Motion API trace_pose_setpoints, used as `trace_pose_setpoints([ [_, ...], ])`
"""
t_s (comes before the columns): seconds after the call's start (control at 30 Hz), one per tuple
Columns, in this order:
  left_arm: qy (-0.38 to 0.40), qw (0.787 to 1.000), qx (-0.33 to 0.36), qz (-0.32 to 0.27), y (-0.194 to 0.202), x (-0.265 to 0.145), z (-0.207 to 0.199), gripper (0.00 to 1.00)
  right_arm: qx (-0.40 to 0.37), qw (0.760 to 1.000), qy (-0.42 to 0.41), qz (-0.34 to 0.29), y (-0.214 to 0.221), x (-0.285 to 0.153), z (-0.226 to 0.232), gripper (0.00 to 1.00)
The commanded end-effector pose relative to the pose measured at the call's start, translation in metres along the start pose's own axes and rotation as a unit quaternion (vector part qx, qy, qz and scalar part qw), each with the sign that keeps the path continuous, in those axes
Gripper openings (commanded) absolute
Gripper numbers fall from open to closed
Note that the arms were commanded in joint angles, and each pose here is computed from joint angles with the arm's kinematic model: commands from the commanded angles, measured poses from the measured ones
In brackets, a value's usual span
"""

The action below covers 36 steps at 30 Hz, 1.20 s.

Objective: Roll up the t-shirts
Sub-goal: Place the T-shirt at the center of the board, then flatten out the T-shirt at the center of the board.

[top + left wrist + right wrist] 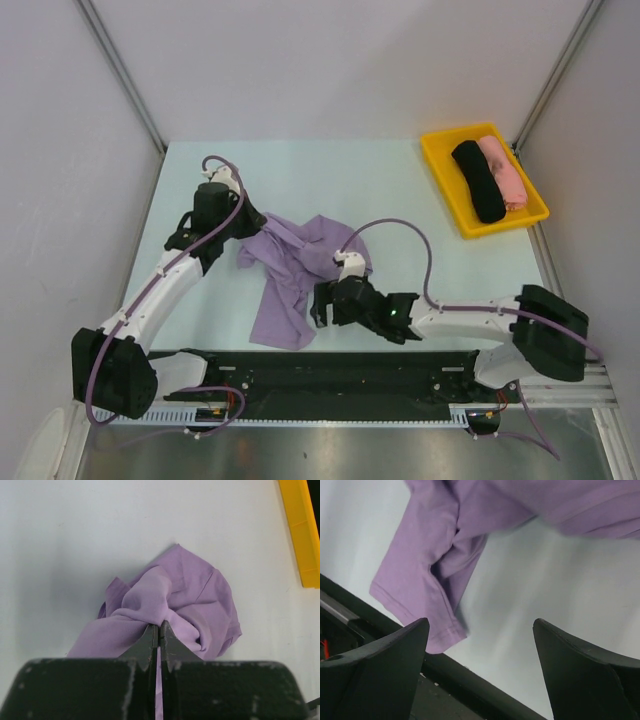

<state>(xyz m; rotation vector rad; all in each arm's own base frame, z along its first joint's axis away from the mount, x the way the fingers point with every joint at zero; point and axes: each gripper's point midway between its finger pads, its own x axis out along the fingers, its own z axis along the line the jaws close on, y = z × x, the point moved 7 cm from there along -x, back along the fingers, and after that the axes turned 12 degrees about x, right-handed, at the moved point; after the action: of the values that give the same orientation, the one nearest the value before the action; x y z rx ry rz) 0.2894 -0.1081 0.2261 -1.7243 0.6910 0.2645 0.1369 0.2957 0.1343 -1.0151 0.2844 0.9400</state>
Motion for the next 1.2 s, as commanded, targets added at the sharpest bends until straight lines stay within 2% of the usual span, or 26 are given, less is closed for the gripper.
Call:
trace_pose_setpoints([
  [0.0, 0.016, 0.999, 0.015, -0.035, -0.02, -0.007, -0.006, 0.0, 0.004, 0.999, -0.037, -0.008, 0.024, 0.02, 0.024, 0.9],
  [0.13, 0.017, 0.999, 0.016, -0.036, -0.021, -0.008, -0.006, 0.0, -0.013, 0.999, -0.035, 0.01, 0.039, 0.038, 0.034, 0.9],
  [0.27, 0.015, 0.999, 0.018, -0.039, -0.023, -0.011, -0.006, 0.0, -0.028, 0.999, 0.007, 0.021, 0.048, 0.06, 0.028, 0.9],
  [0.37, 0.011, 0.999, 0.018, -0.047, -0.025, -0.015, -0.006, 0.0, -0.039, 0.999, 0.026, 0.005, 0.041, 0.064, 0.023, 0.86],
  [0.47, 0.013, 0.998, 0.018, -0.055, -0.029, -0.018, -0.007, 0.0, -0.045, 0.998, 0.04, 0.0, 0.029, 0.065, 0.019, 0.52],
  [0.5, 0.011, 0.998, 0.019, -0.058, -0.031, -0.019, -0.007, 0.0, -0.042, 0.998, 0.039, -0.011, 0.02, 0.062, 0.025, 0.23],
  [0.57, 0.007, 0.998, 0.019, -0.065, -0.036, -0.022, -0.008, 0.0, -0.048, 0.996, 0.069, -0.016, 0.009, 0.056, 0.016, 0.03],
  [0.6, 0.003, 0.997, 0.019, -0.07, -0.039, -0.024, -0.007, 0.0, -0.046, 0.995, 0.079, -0.033, -0.002, 0.052, 0.017, 0.0],
  [0.77, -0.008, 0.993, 0.016, -0.114, -0.063, -0.033, -0.01, 0.0, -0.036, 0.989, 0.095, -0.111, -0.073, 0.0, 0.021, 0.0],
  [0.9, 0.002, 0.985, 0.008, -0.172, -0.094, -0.041, -0.019, 0.0, -0.032, 0.97, 0.105, -0.215, -0.157, -0.037, 0.012, 0.0],
  [1.03, -0.006, 0.974, 0.002, -0.228, -0.133, -0.046, -0.025, 0.0, -0.026, 0.948, 0.07, -0.31, -0.23, -0.067, 0.018, 0.0],
  [1.1, -0.001, 0.969, 0.008, -0.248, -0.156, -0.053, -0.032, 0.0, -0.012, 0.951, 0.031, -0.309, -0.251, -0.073, 0.027, 0.0],
  [1.17, 0.007, 0.97, 0.012, -0.242, -0.168, -0.048, -0.037, 0.0, 0.009, 0.955, 0.016, -0.296, -0.252, -0.072, 0.03, 0.0],
])
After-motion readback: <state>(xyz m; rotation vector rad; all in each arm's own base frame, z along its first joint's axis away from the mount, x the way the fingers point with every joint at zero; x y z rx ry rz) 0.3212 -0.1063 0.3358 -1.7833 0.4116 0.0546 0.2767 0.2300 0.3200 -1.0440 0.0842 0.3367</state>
